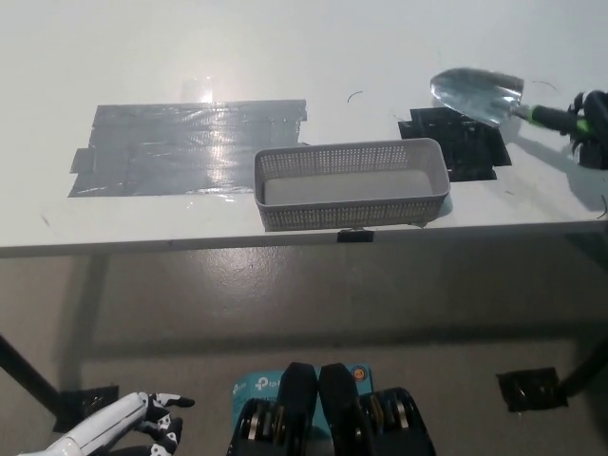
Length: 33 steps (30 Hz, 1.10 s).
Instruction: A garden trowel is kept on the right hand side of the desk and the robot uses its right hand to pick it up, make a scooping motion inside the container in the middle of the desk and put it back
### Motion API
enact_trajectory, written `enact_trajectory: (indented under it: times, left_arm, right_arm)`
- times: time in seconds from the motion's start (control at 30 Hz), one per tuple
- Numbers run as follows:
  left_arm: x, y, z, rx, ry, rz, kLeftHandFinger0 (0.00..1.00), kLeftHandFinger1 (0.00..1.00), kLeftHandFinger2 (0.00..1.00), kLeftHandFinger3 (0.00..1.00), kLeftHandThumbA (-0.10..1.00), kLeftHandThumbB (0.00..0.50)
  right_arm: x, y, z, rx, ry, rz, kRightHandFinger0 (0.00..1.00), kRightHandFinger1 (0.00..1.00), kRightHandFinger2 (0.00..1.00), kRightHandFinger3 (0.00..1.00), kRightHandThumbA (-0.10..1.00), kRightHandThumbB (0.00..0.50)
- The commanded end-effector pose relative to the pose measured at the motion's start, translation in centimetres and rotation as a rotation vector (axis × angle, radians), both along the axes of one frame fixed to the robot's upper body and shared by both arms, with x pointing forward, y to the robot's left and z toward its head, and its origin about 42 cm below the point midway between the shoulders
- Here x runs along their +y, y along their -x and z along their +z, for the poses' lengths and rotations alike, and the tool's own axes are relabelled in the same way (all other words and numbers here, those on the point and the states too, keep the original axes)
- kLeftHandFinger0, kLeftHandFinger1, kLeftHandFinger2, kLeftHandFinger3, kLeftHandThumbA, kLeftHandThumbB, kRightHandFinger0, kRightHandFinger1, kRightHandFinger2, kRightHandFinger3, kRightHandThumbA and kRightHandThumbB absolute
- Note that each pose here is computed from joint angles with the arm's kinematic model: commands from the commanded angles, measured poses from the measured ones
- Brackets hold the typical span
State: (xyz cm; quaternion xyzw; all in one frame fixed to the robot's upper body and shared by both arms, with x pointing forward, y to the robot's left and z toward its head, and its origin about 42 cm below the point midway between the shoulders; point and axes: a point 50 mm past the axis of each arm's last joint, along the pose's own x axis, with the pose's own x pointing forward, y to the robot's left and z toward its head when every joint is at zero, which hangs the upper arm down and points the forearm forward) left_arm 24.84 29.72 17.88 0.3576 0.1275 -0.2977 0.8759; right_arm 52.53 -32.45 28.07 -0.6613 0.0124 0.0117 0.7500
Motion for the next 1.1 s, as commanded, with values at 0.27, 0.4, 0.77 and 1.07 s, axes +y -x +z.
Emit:
enact_trajectory:
  times: [0.27, 0.4, 0.77, 1.07]
  left_arm:
    - [0.6, 0.5, 0.4, 0.001, -0.022, 0.006, 0.77, 0.78, 0.90, 1.00, 1.00, 0.375]
    - [0.8, 0.3, 0.2, 0.006, -0.027, 0.015, 0.77, 0.78, 0.89, 1.00, 1.00, 0.408]
    - [1.0, 0.1, 0.0, 0.015, -0.049, 0.011, 0.78, 0.79, 0.91, 1.00, 1.00, 0.403]
    - [1.2, 0.0, -0.2, 0.021, -0.073, 0.013, 0.78, 0.79, 0.90, 1.00, 1.00, 0.428]
  right_arm:
    - [-0.8, -0.7, 8.2, -0.174, -0.004, 0.036, 0.19, 0.29, 0.57, 0.65, -0.10, 0.010]
    - [0.1, -0.5, 11.1, -0.208, -0.041, 0.065, 0.00, 0.00, 0.09, 0.53, -0.10, 0.000]
    - [2.8, 4.5, 13.7, -0.230, -0.067, 0.293, 0.00, 0.01, 0.34, 0.14, -0.10, 0.181]
    - [3.9, 8.6, 13.7, -0.177, -0.044, 0.406, 0.00, 0.06, 0.41, 0.26, -0.10, 0.237]
